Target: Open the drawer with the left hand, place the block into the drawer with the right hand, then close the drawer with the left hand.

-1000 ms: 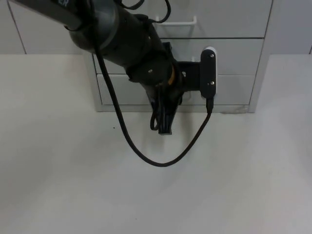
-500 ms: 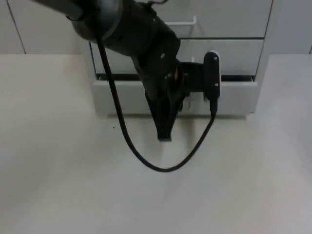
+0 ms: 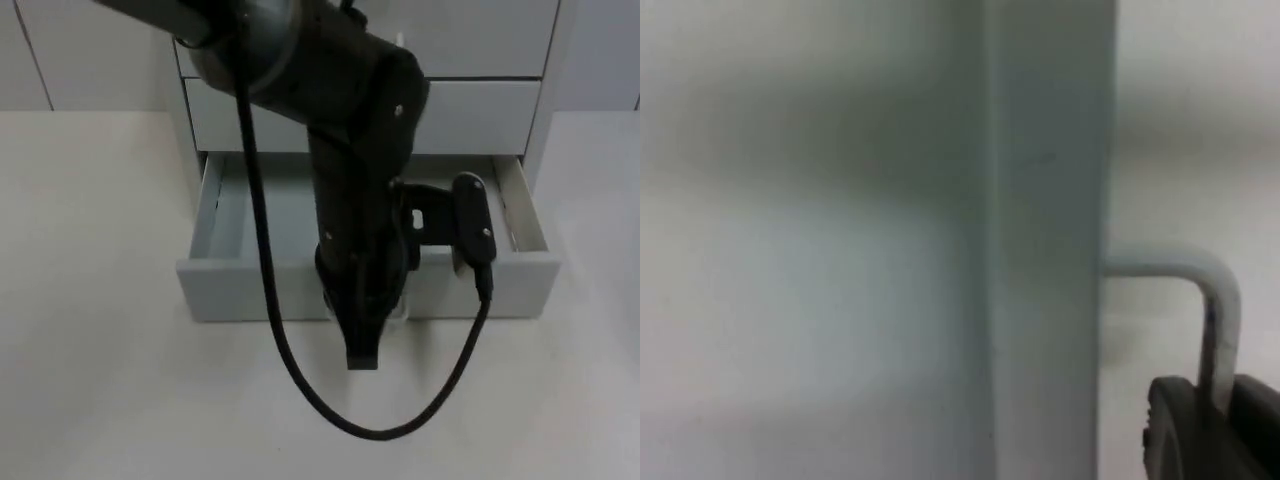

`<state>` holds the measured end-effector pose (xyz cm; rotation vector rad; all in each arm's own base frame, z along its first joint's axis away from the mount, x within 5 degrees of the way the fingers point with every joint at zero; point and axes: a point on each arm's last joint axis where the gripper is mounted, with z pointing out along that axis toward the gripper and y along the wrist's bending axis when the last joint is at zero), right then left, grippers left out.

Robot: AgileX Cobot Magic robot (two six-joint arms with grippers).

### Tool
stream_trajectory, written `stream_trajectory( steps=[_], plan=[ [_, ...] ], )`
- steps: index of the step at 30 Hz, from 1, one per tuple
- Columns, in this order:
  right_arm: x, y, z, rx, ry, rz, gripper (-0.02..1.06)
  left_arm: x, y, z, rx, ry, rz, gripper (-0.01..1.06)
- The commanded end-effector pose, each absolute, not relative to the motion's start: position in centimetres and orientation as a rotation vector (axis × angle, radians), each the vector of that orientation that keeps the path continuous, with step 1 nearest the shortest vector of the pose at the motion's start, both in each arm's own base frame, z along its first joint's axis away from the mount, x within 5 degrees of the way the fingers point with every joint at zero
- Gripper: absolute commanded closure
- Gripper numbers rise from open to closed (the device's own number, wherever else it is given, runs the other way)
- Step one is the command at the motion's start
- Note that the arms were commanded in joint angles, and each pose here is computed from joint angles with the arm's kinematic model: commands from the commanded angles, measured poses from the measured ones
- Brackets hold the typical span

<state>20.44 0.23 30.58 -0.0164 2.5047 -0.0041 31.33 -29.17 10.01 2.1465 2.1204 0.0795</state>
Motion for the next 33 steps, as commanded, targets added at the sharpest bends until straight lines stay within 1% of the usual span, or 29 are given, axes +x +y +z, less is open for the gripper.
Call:
stream_trajectory(
  steps=[1,6,10,13,16,21,25,27,29,30,32,33],
  plan=[
    [20.6,0.1,30.9,-0.013,2.486,-0.016,-0.01,28.0,-30.0,9.0,2.221,2.288,-0.055,1.05],
    [20.6,0.1,30.9,-0.013,2.486,-0.016,-0.01,26.3,-30.4,8.6,2.274,2.329,-0.048,1.05],
    [20.6,0.1,30.9,-0.013,2.486,-0.016,-0.01,25.4,-29.7,7.9,2.314,2.356,-0.038,1.05],
    [20.6,0.1,30.9,-0.013,2.486,-0.016,-0.01,24.9,-28.8,7.4,2.376,2.350,-0.006,1.05],
    [20.6,0.1,30.9,-0.013,2.486,-0.016,-0.01,25.0,-28.8,7.3,2.376,2.347,0.006,1.05],
    [20.6,0.1,30.9,-0.013,2.484,-0.016,-0.01,24.6,-29.2,7.3,2.359,2.349,-0.065,1.05],
    [20.6,0.1,31.0,-0.013,2.480,-0.016,-0.01,24.6,-29.3,7.3,2.360,2.341,-0.071,1.03],
    [20.6,0.1,31.0,-0.013,2.480,-0.016,-0.01,24.5,-29.4,7.3,2.348,2.353,-0.093,0.85],
    [20.6,0.1,31.0,-0.013,2.480,-0.016,-0.01,24.5,-29.4,7.3,2.343,2.360,-0.103,0.59],
    [20.6,0.1,31.0,-0.013,2.480,-0.016,-0.01,24.5,-29.4,7.3,2.343,2.360,-0.103,0.59],
    [20.6,0.1,31.0,-0.013,2.480,-0.016,-0.01,24.4,-29.4,7.3,2.334,2.381,-0.105,0.25],
    [20.6,0.1,31.0,-0.013,2.480,-0.016,-0.01,24.4,-29.3,7.3,2.332,2.388,-0.104,0.10]
  ],
)
